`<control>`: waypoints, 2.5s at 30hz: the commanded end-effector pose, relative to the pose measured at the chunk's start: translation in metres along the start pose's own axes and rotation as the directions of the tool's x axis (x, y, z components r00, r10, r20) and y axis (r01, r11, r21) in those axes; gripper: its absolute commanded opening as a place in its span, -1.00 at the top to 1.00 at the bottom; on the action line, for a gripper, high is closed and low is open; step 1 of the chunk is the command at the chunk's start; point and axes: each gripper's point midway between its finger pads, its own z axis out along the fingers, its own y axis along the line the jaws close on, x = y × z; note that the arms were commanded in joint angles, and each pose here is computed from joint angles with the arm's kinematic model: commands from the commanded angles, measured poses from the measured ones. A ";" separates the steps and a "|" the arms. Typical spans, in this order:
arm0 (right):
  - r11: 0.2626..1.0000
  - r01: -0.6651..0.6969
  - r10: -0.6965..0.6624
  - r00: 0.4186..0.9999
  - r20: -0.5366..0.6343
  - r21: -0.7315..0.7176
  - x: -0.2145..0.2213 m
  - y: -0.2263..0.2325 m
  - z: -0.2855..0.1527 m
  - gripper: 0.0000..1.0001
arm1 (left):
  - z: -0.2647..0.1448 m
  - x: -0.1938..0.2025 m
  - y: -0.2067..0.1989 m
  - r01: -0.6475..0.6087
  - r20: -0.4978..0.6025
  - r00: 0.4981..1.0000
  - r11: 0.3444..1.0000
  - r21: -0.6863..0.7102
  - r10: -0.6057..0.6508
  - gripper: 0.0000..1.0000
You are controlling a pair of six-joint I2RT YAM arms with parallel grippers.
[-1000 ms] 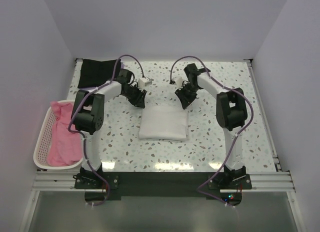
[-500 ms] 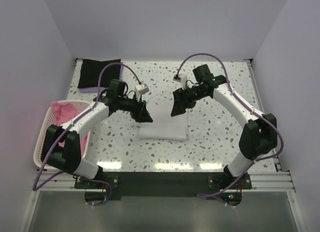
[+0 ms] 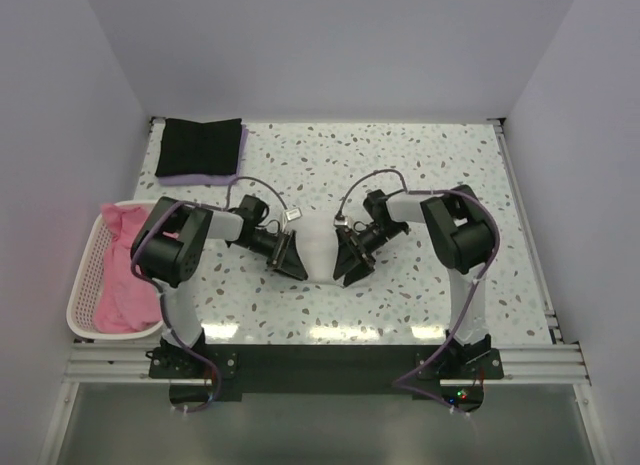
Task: Fold and stack the t-shirts
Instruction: Fold the tshirt, then neatly place the folded tshirt to the corner
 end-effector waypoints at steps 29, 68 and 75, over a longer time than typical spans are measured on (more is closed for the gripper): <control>0.764 0.405 -0.571 0.788 0.232 0.503 -0.065 0.075 -0.123 -0.07 | -0.139 -0.095 -0.050 -0.235 0.364 0.852 0.896 -0.376 0.376 -0.19; 0.231 0.743 -0.735 0.556 -0.388 0.628 -0.097 0.021 0.099 0.25 | -0.145 -0.096 0.052 0.244 0.473 0.881 0.821 -0.516 0.036 -0.32; 0.216 0.748 -0.750 0.538 -0.384 0.627 -0.099 0.030 0.090 1.00 | -0.136 -0.091 0.051 0.242 0.466 0.885 0.845 -0.477 0.010 -0.33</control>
